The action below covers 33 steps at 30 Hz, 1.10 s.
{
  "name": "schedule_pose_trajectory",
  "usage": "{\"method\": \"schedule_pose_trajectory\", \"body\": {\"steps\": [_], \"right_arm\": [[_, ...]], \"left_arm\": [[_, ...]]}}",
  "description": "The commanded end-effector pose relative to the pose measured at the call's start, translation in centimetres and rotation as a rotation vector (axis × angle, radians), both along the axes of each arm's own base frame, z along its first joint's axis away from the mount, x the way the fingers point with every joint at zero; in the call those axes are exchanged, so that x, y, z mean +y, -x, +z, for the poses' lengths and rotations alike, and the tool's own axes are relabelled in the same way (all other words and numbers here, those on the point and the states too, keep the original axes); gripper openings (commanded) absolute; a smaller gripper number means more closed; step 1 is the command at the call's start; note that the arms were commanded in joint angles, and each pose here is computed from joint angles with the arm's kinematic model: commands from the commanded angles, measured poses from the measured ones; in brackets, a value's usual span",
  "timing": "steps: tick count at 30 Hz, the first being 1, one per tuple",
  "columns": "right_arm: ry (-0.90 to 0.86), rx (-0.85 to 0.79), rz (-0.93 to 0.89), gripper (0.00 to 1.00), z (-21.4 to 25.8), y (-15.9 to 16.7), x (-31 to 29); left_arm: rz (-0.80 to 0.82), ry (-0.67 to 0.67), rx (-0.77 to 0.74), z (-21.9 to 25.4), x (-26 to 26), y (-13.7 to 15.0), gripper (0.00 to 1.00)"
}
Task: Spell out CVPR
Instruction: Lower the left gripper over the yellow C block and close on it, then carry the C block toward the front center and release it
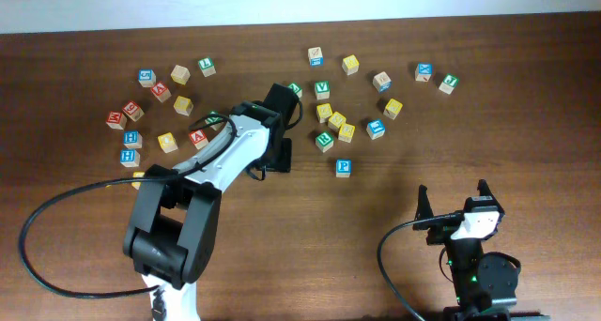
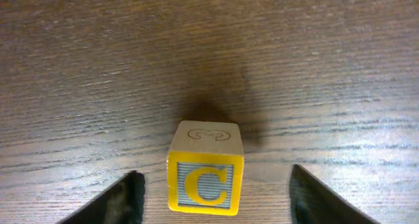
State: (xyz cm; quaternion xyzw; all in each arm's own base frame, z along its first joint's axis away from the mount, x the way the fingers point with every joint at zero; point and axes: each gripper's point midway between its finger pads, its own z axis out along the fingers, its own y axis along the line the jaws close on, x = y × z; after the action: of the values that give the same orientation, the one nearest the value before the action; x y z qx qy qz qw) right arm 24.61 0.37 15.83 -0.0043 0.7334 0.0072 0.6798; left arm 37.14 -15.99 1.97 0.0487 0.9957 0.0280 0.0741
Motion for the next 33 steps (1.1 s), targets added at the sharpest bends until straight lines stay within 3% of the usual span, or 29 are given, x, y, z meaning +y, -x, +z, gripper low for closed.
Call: {"method": "schedule_pose_trajectory", "body": {"steps": [1,7,11,13,16,19,24,28,33], "right_arm": [[-0.01,0.003,-0.012,0.98,-0.3,0.0,-0.2],[-0.01,0.003,-0.012,0.98,-0.3,0.0,-0.2],[-0.01,0.003,-0.012,0.98,-0.3,0.0,-0.2],[-0.01,0.003,-0.012,0.98,-0.3,0.0,-0.2],[-0.01,0.003,-0.012,0.98,-0.3,0.0,-0.2],[-0.01,0.003,-0.012,0.98,-0.3,0.0,-0.2],[-0.01,0.003,-0.012,0.98,-0.3,0.0,-0.2],[-0.01,0.003,-0.012,0.98,-0.3,0.0,-0.2],[-0.01,0.003,-0.012,0.98,-0.3,0.0,-0.2]], "left_arm": [[0.009,-0.027,0.005,-0.6,0.6,0.1,0.56],[0.009,-0.017,-0.015,-0.9,0.5,-0.3,0.47],[0.009,-0.016,-0.017,-1.4,0.6,-0.1,0.47],[0.009,-0.016,-0.017,-1.5,0.6,-0.1,0.38],[0.009,-0.012,-0.027,-1.5,0.5,-0.3,0.36],[0.01,-0.01,-0.03,-1.5,0.4,-0.4,0.27],[0.01,-0.008,-0.032,-1.4,0.4,-0.5,0.19],[0.008,0.012,-0.04,1.4,0.2,-0.3,0.15],[0.007,0.07,-0.139,10.0,0.5,0.8,0.14]]}}
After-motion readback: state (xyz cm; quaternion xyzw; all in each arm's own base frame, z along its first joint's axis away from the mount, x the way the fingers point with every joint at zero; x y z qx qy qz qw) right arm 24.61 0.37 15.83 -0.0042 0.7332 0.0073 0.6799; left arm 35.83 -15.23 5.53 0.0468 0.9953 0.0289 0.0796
